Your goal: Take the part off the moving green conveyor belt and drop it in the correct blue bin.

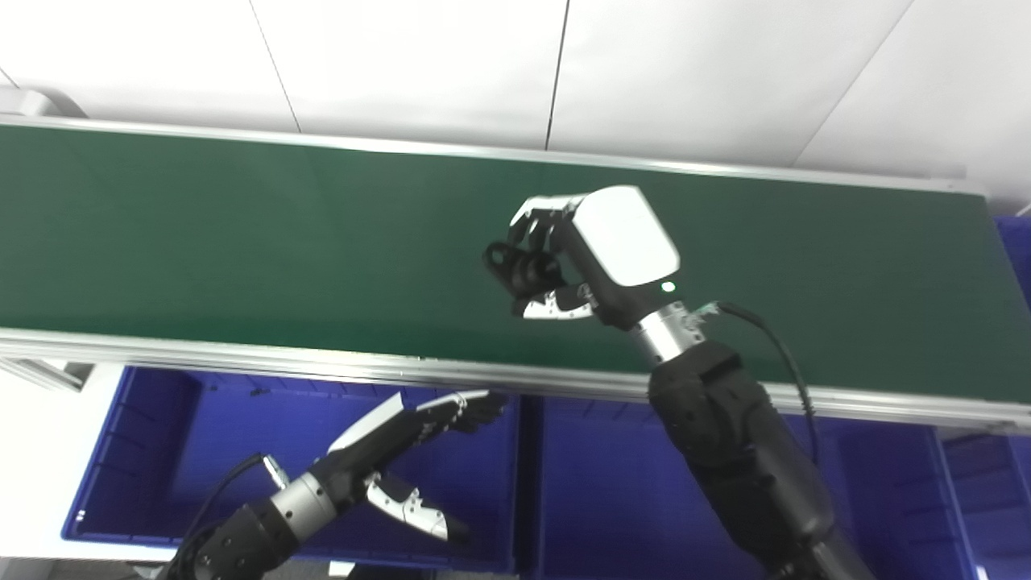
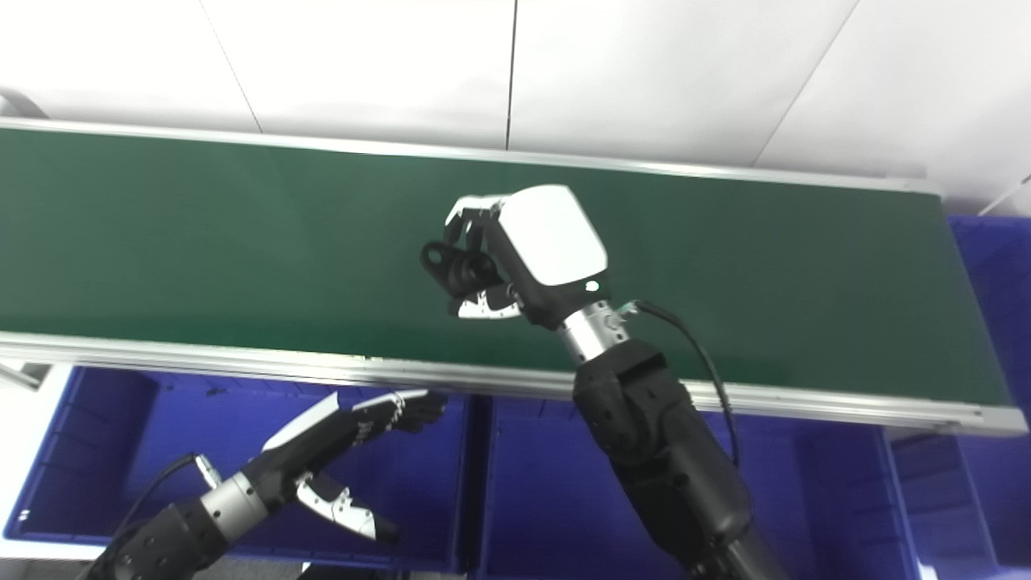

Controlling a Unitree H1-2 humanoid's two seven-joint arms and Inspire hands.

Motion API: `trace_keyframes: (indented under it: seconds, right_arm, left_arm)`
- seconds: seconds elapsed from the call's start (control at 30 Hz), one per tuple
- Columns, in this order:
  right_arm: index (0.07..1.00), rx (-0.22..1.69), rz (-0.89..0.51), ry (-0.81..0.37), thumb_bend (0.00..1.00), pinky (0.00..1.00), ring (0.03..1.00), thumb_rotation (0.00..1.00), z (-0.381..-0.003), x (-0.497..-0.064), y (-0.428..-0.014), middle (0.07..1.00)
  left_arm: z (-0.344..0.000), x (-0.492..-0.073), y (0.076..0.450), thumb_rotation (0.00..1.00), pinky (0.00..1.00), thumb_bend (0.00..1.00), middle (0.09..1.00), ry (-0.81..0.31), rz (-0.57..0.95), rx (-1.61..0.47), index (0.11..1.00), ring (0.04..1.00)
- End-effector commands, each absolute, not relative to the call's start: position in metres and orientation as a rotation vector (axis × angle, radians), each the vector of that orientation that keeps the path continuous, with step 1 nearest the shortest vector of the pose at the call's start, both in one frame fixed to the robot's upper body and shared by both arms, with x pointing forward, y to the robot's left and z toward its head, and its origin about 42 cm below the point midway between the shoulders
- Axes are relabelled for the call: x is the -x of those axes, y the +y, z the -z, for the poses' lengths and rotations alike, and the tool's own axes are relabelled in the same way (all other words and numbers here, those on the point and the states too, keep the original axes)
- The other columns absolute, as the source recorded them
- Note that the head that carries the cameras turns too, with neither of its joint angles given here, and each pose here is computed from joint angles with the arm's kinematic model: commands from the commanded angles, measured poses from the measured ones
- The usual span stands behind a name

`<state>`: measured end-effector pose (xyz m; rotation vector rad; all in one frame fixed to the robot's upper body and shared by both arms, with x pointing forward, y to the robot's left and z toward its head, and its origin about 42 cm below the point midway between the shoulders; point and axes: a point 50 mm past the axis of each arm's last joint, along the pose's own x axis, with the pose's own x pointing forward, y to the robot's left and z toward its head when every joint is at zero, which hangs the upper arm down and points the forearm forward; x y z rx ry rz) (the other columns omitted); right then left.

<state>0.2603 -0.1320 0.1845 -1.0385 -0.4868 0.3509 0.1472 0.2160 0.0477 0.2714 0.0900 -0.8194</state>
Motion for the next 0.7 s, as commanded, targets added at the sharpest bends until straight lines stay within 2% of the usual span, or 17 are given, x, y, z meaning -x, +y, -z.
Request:
trace_keyframes:
  seconds: [0.0,0.27,0.43,0.53,0.67]
  right_arm:
    - [0.484,1.011,-0.309,-0.489,0.53,0.11,0.16,0.0,-0.198,-0.244,-0.143,0.469]
    - [0.483,1.011,-0.319,-0.352,0.53,0.1,0.151,0.0,-0.189,-0.183,-0.18,0.47]
    - [0.483,1.006,-0.39,-0.213,0.53,0.11,0.152,0.0,-0.161,-0.155,-0.204,0.469]
    - [0.484,0.986,-0.447,-0.073,0.53,0.11,0.154,0.0,-0.137,-0.142,-0.224,0.469]
    - [0.485,0.971,-0.486,0.058,0.53,0.11,0.16,0.0,-0.113,-0.142,-0.238,0.469]
  left_arm:
    - [-0.057,-0.151,0.216,0.25,0.84,0.93,0.877,0.05,0.804,-0.264,0.879,0.868]
    - [-0.062,-0.153,0.216,0.27,0.85,0.94,0.881,0.052,0.797,-0.262,0.883,0.877]
    - [-0.064,-0.155,0.217,0.29,0.87,0.95,0.881,0.058,0.79,-0.265,0.881,0.883]
    - [-0.065,-0.156,0.219,0.28,0.88,0.95,0.884,0.059,0.784,-0.261,0.88,0.89]
    - [-0.065,-0.157,0.222,0.28,0.88,0.94,0.886,0.06,0.779,-0.258,0.88,0.892]
